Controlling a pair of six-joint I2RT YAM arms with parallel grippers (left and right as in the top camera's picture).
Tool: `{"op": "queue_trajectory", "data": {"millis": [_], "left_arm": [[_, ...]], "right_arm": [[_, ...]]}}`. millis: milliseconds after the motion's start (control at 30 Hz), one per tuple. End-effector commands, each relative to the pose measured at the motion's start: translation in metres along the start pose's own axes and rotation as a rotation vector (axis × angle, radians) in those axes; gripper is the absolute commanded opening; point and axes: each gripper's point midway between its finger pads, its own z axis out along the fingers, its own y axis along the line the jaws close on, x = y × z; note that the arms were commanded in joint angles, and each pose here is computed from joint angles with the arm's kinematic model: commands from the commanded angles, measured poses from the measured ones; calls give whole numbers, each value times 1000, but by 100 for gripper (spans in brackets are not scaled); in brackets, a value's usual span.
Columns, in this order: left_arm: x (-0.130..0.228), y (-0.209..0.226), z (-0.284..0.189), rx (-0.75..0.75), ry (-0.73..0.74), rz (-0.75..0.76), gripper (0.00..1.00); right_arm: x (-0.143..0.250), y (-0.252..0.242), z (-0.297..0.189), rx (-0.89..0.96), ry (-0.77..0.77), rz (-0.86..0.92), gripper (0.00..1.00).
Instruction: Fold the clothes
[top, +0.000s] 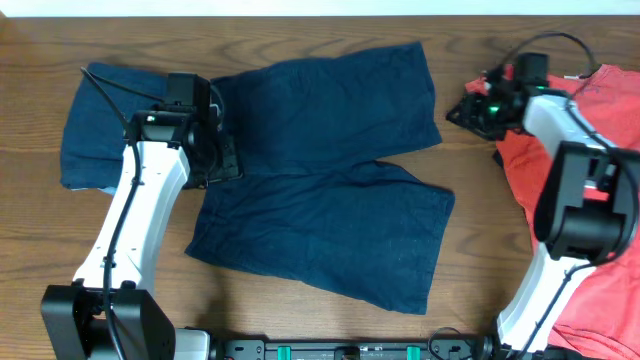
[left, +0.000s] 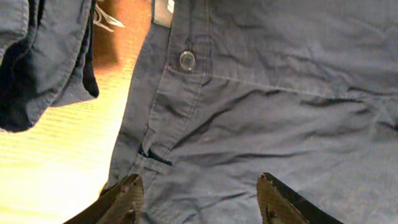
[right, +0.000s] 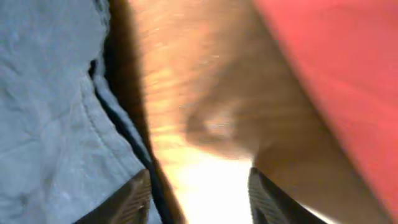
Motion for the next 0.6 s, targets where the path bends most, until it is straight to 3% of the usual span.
{"op": "queue_trajectory", "data": {"millis": [0,167,333,567], "left_arm": [[6,5,4,-18,24,6,62],[17,8,13,-26,58,3,62],[37,14,35,-38,108,0,62],[64,13,62,5,168,-14,61]], "right_arm": [[2,36,-48,-135,-5,-69,55],[69,46,-79,-74,210,-97,54],[133,31,-79,158,439,-98,41],[181,8,-60,332,538,-44,40]]}}
